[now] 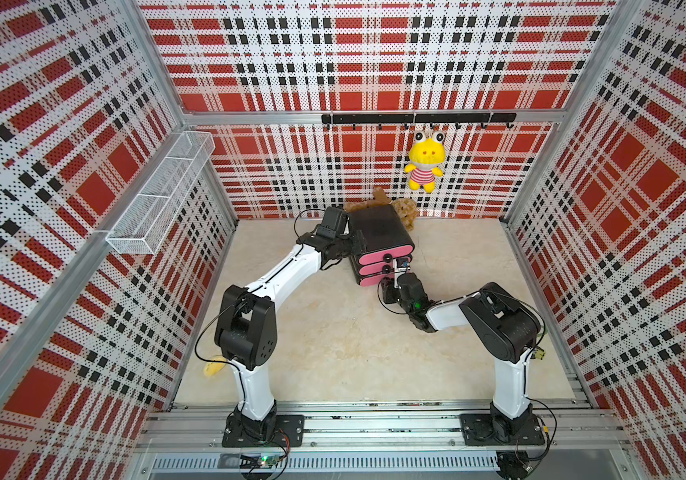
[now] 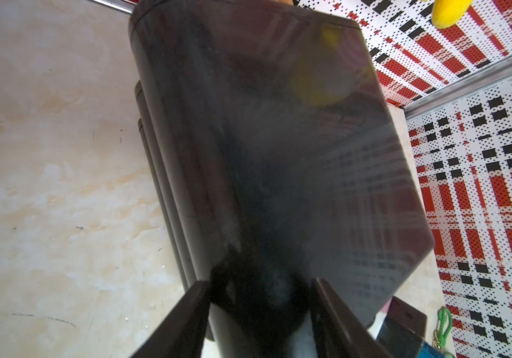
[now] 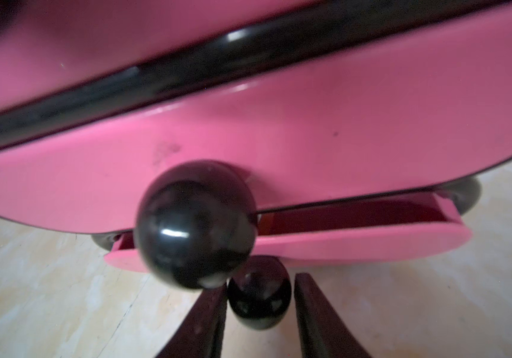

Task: Place the transparent tape into the drawer according to color
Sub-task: Close the drawer of the storage box.

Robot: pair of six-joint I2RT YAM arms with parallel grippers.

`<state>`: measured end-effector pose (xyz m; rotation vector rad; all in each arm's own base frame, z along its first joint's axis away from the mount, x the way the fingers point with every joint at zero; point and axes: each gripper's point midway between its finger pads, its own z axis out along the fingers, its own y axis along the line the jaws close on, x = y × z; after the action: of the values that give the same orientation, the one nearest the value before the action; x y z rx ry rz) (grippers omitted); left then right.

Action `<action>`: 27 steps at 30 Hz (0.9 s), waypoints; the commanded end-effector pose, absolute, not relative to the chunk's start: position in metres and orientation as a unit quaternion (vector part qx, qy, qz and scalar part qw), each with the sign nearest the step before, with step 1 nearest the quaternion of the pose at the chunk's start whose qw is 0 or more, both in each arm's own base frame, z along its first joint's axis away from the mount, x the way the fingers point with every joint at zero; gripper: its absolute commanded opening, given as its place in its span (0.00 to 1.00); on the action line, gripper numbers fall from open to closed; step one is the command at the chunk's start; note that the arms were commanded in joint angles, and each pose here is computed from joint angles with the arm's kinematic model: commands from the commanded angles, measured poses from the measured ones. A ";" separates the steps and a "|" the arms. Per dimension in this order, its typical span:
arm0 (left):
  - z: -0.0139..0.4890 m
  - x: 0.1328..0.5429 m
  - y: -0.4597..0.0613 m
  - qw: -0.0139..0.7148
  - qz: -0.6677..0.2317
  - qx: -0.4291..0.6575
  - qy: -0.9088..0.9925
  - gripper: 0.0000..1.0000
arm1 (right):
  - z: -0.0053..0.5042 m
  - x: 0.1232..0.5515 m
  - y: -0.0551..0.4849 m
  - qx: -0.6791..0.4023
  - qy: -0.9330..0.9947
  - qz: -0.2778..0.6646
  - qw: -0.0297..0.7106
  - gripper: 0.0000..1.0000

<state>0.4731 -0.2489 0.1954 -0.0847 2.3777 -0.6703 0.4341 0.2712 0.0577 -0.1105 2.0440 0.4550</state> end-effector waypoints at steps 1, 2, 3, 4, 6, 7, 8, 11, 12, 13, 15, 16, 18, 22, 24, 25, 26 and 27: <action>0.181 0.464 -0.269 0.301 -0.263 -0.006 0.917 0.58 | 0.063 0.443 0.275 -0.045 0.838 0.186 0.512 0.43; 0.181 0.465 -0.269 0.300 -0.263 -0.006 0.917 0.58 | 0.064 0.444 0.275 -0.044 0.837 0.187 0.513 0.43; 0.180 0.464 -0.270 0.299 -0.263 -0.005 0.917 0.58 | 0.063 0.444 0.275 -0.044 0.836 0.187 0.514 0.43; 0.180 0.464 -0.270 0.299 -0.262 -0.004 0.918 0.58 | 0.063 0.445 0.276 -0.044 0.835 0.187 0.515 0.43; 0.180 0.464 -0.270 0.298 -0.261 -0.003 0.918 0.58 | 0.063 0.446 0.276 -0.046 0.834 0.187 0.516 0.44; 0.180 0.465 -0.271 0.298 -0.261 -0.002 0.918 0.58 | 0.063 0.447 0.277 -0.047 0.835 0.186 0.516 0.44; 0.180 0.464 -0.272 0.298 -0.261 -0.001 0.918 0.58 | 0.061 0.449 0.279 -0.050 0.838 0.182 0.512 0.44; 0.180 0.464 -0.273 0.297 -0.262 0.000 0.918 0.58 | 0.061 0.455 0.278 -0.046 0.839 0.172 0.514 0.45; 0.179 0.464 -0.273 0.297 -0.261 0.000 0.919 0.58 | 0.061 0.457 0.278 -0.044 0.841 0.169 0.512 0.45; 0.179 0.464 -0.272 0.296 -0.261 -0.001 0.919 0.58 | 0.060 0.458 0.279 -0.044 0.843 0.167 0.510 0.45; 0.178 0.464 -0.272 0.295 -0.260 -0.001 0.919 0.58 | 0.060 0.459 0.279 -0.043 0.843 0.167 0.509 0.46; 0.178 0.464 -0.272 0.296 -0.260 -0.001 0.919 0.58 | 0.060 0.459 0.279 -0.042 0.844 0.167 0.508 0.46; 0.177 0.464 -0.272 0.296 -0.259 -0.001 0.920 0.58 | 0.059 0.458 0.280 -0.044 0.845 0.169 0.506 0.46; 0.180 0.465 -0.270 0.299 -0.257 -0.003 0.919 0.60 | 0.059 0.450 0.275 -0.045 0.850 0.168 0.498 0.50; 0.182 0.467 -0.266 0.304 -0.255 -0.007 0.918 0.63 | 0.060 0.443 0.270 -0.045 0.852 0.165 0.495 0.56; 0.186 0.468 -0.264 0.308 -0.254 -0.009 0.917 0.66 | 0.062 0.438 0.267 -0.047 0.853 0.163 0.493 0.59; 0.189 0.468 -0.263 0.313 -0.252 -0.010 0.916 0.70 | 0.066 0.435 0.264 -0.048 0.854 0.160 0.493 0.63; 0.192 0.469 -0.261 0.316 -0.252 -0.010 0.915 0.72 | 0.068 0.430 0.260 -0.048 0.855 0.155 0.493 0.66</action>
<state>0.4743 -0.2541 0.1947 -0.0608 2.3865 -0.6571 0.4401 0.2649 0.0512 -0.0999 2.0848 0.3878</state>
